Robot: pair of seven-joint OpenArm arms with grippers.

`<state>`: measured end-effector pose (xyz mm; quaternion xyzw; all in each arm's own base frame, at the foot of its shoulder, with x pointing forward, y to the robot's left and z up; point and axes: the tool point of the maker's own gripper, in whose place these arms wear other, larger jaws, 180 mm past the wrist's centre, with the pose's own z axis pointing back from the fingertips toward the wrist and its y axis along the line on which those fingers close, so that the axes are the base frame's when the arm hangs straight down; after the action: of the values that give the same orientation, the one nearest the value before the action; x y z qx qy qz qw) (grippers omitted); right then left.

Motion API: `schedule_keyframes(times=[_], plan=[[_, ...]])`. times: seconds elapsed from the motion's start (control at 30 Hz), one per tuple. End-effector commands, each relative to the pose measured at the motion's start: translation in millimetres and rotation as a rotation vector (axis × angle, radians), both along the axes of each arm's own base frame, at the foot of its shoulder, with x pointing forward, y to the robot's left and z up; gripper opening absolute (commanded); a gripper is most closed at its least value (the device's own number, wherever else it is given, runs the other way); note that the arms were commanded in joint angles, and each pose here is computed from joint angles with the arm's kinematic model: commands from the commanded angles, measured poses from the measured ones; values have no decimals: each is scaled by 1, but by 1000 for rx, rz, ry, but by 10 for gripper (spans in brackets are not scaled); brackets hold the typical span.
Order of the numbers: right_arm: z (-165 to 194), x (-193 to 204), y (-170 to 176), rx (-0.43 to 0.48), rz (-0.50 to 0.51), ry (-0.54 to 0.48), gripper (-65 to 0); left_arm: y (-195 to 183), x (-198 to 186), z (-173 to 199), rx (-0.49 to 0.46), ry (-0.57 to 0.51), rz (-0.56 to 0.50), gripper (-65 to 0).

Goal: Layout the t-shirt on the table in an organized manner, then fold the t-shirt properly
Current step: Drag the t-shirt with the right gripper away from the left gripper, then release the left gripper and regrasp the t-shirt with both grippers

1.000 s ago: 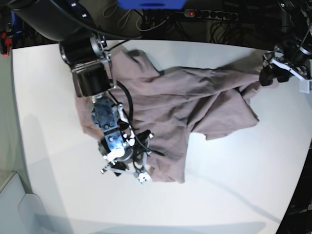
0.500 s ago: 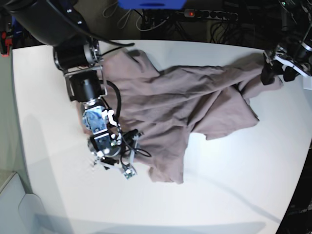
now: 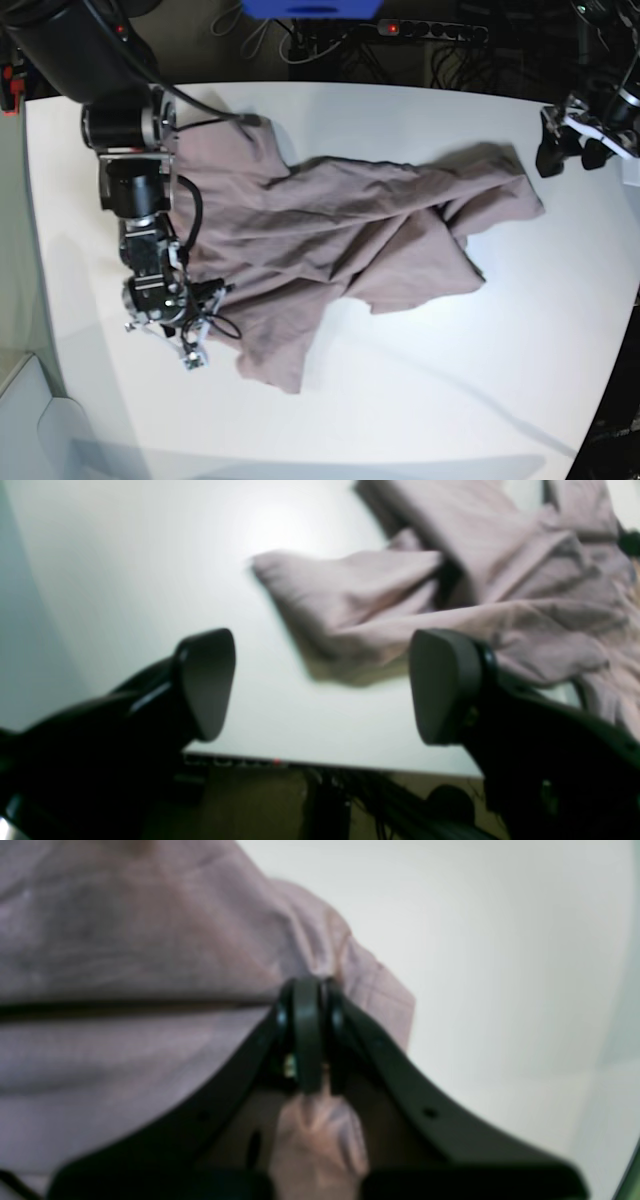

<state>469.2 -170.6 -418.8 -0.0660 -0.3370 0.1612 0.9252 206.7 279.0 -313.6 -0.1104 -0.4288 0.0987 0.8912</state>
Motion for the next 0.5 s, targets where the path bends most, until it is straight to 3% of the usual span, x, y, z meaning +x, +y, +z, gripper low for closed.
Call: schedule_keyframes(times=[0.0,0.17,0.3,0.47], plan=[[26,20,-11,11,-37,-72,-650,1,9,14,8,-60,-6,-122],[49,18,-56,51,-186,-135,-650,-5,30,26,-13,-126,-2,-122],[83,11,-91,32,-331,-236,-650,-9,41,35,-23,-171,-6,-122],[113,-2,-86,10,-336,-340,-650,-17,52,35,-45,-184,-29,-122]])
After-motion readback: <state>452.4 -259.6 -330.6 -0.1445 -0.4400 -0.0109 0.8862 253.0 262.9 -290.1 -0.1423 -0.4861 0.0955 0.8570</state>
